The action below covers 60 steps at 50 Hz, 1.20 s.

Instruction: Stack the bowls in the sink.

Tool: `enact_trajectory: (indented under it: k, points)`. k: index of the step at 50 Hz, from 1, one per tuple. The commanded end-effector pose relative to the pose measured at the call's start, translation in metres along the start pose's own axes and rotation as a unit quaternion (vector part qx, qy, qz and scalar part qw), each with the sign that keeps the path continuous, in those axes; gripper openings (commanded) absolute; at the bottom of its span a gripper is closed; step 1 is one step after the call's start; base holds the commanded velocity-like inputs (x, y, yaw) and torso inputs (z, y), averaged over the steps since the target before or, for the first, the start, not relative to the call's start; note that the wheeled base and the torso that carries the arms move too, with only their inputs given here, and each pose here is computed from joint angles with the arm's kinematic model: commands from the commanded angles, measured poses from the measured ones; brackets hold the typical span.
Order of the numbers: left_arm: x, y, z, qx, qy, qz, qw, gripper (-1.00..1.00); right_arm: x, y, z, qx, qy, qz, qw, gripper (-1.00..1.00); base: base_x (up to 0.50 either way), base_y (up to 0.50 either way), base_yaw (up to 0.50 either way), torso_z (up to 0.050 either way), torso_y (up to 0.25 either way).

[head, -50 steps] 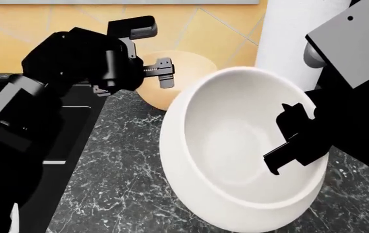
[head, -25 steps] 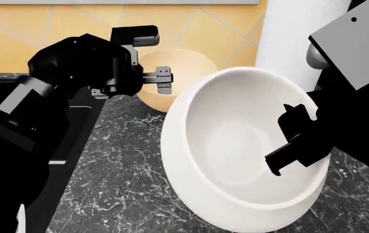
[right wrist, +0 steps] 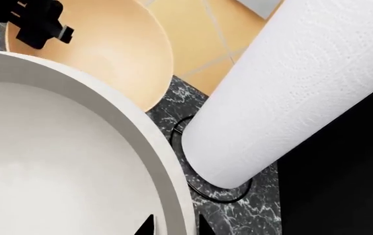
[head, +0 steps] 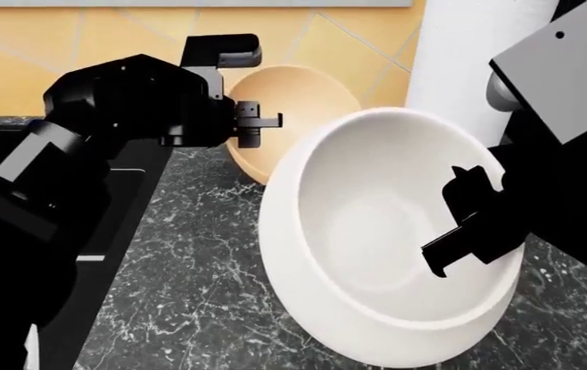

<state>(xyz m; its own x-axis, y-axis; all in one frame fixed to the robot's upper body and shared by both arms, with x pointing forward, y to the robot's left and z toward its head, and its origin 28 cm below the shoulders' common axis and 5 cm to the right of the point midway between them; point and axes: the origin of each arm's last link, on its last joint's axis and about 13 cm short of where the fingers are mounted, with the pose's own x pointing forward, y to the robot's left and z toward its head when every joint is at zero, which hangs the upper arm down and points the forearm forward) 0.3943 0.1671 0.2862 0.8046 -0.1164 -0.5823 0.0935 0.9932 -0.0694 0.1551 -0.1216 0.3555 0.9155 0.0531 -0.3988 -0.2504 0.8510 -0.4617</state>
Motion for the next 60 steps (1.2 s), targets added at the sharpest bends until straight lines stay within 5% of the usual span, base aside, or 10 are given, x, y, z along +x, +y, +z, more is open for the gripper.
enact_trajectory:
  k: [1,12,20,42,60]
  points:
    - [-0.002,-0.006,-0.002,-0.024,-0.014,0.025,0.999,-1.00,0.002,0.000,-0.002,0.000,-0.001,-0.004,1.000,-1.00,0.00,0.00,0.00,0.000,0.000]
    - [-0.040,0.012,0.025,-0.081,-0.131,0.111,0.982,-1.00,-0.010,-0.004,0.002,0.001,-0.013,-0.006,1.000,-1.00,0.00,0.00,0.00,0.000,0.000]
    - [-0.072,0.021,0.036,-0.066,-0.175,0.149,0.971,-1.00,-0.014,-0.006,0.001,0.006,-0.021,-0.010,1.000,-1.00,0.00,0.00,0.00,0.000,0.000]
    - [-0.156,0.023,0.018,-0.003,-0.209,0.118,0.971,-1.00,-0.005,-0.005,0.004,0.023,-0.053,-0.034,0.998,-1.00,0.00,0.00,0.00,0.000,0.000]
    - [-0.228,0.045,0.008,0.010,-0.284,0.172,0.943,-1.00,-0.001,-0.014,0.013,0.032,-0.146,-0.100,0.984,-1.00,0.00,0.00,0.00,0.000,0.000]
